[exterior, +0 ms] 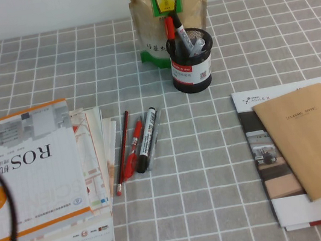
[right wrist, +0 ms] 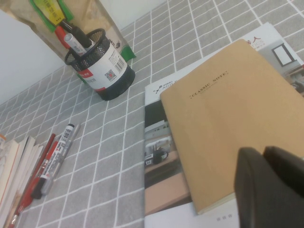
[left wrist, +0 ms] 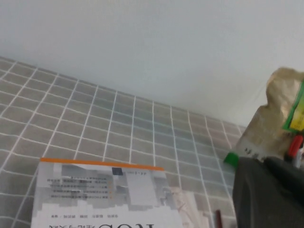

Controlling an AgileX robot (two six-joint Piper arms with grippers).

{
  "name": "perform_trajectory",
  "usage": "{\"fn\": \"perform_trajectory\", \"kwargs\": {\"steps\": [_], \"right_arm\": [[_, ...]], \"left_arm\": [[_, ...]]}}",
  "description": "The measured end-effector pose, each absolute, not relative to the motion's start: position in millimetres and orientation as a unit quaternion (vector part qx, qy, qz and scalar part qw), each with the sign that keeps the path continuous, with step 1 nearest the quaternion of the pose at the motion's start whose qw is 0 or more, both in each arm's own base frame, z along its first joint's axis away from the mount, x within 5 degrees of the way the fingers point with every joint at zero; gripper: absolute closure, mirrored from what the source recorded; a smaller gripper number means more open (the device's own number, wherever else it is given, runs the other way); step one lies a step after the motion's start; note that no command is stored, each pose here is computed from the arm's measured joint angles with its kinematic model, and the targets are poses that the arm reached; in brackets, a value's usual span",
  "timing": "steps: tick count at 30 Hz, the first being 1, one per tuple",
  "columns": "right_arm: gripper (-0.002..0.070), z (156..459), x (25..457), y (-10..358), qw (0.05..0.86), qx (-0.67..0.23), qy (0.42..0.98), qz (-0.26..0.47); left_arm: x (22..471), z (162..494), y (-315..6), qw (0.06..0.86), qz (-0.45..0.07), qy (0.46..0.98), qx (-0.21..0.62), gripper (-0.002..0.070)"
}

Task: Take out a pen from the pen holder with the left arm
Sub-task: 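Take a marker out of the pen holder and lay it on the table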

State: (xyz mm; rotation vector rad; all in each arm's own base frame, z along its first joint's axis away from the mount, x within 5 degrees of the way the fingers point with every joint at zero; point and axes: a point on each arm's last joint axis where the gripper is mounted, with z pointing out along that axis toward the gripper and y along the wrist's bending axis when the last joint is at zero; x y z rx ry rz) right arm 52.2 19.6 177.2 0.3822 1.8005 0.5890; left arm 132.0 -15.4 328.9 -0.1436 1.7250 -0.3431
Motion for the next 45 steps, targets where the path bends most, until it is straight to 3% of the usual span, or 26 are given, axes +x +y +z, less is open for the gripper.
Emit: {"fn": "perform_trajectory", "kwargs": {"steps": [3, 6, 11, 17, 29, 33, 37, 40, 43, 45], "right_arm": [[0.0689, 177.2, 52.2, 19.6, 0.568, 0.163, 0.767, 0.251], [0.0689, 177.2, 52.2, 19.6, 0.568, 0.163, 0.767, 0.251], [0.0689, 177.2, 52.2, 19.6, 0.568, 0.163, 0.767, 0.251], [0.0689, 177.2, 52.2, 19.6, 0.569, 0.163, 0.766, 0.251], [0.0689, 177.2, 52.2, 19.6, 0.569, 0.163, 0.766, 0.251], [0.0689, 177.2, 52.2, 19.6, 0.569, 0.163, 0.766, 0.251], [0.0689, 177.2, 52.2, 19.6, 0.569, 0.163, 0.766, 0.251], [0.0689, 177.2, 52.2, 19.6, 0.569, 0.163, 0.766, 0.251], [0.0689, 177.2, 52.2, 19.6, 0.569, 0.163, 0.766, 0.251], [0.0689, 177.2, 52.2, 19.6, 0.569, 0.163, 0.766, 0.251]], "left_arm": [[149.3, 330.2, -21.8, 0.613, -0.121, 0.781, 0.003, 0.0676], [165.2, 337.3, -36.4, 0.590, -0.090, 0.793, 0.121, 0.0676], [196.1, 347.2, -68.7, 0.557, -0.099, 0.791, 0.232, 0.0676], [237.4, 340.2, -109.5, 0.529, -0.115, 0.790, 0.288, 0.0676], [316.5, 310.9, -162.2, 0.477, -0.144, 0.814, 0.297, 0.0676], [330.6, 295.6, -181.2, 0.446, -0.137, 0.805, 0.366, 0.0671], [333.1, 283.5, -208.8, 0.434, -0.120, 0.765, 0.460, 0.0580], [333.8, 275.2, -229.8, 0.444, -0.099, 0.731, 0.508, 0.0441], [337.8, 267.0, -246.7, 0.475, -0.071, 0.710, 0.514, 0.0291], [343.1, 263.4, -253.4, 0.502, -0.059, 0.711, 0.489, 0.0246]]}}
